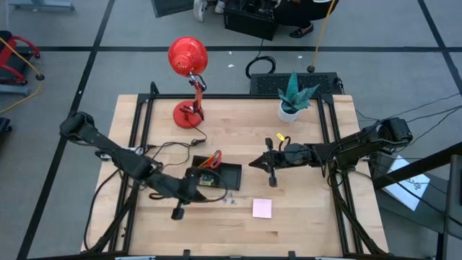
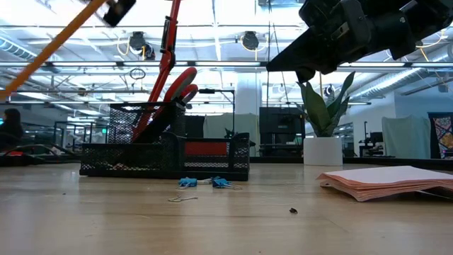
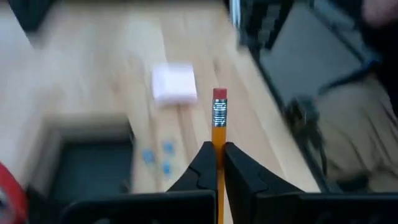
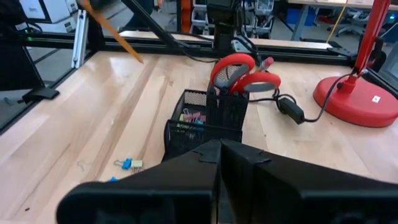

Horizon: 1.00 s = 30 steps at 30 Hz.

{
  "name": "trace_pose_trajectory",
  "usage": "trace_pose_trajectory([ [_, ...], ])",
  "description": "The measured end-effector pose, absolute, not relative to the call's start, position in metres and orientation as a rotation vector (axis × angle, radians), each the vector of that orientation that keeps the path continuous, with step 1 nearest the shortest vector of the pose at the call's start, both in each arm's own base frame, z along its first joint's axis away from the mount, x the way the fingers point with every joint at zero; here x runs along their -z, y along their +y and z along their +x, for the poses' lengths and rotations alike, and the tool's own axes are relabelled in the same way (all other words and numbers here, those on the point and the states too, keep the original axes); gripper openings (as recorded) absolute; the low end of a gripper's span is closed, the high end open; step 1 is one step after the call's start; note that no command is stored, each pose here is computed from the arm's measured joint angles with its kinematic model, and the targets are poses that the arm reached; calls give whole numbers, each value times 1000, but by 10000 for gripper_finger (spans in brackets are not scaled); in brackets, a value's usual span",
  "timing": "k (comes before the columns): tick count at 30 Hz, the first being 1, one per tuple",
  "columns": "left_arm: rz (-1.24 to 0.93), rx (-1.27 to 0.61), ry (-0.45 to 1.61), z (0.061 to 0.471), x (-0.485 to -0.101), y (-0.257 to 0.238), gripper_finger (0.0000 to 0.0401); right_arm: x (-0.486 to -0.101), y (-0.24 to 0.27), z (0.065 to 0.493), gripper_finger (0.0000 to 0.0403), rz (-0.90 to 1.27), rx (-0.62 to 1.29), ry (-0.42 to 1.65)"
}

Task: Pick and place office supplies into organizer
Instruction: Put the orange pencil into the desk organizer

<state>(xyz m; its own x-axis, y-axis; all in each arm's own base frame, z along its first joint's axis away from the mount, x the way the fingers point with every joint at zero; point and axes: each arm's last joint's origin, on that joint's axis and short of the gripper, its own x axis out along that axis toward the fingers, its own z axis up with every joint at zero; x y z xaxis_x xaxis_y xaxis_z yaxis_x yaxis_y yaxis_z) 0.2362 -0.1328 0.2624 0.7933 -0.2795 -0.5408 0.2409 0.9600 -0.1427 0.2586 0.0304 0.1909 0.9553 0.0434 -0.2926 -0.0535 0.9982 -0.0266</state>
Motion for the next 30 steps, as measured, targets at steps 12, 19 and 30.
trace_pose_trajectory([
  [12,207,48,321,233,-303,-94,23,-190,31,258,4,-35,-50,304],
  [19,212,-52,300,244,-305,-71,10,-190,31,258,4,-36,-50,304],
  [30,180,-77,325,247,-267,-47,40,-189,30,258,4,-39,-50,317],
])
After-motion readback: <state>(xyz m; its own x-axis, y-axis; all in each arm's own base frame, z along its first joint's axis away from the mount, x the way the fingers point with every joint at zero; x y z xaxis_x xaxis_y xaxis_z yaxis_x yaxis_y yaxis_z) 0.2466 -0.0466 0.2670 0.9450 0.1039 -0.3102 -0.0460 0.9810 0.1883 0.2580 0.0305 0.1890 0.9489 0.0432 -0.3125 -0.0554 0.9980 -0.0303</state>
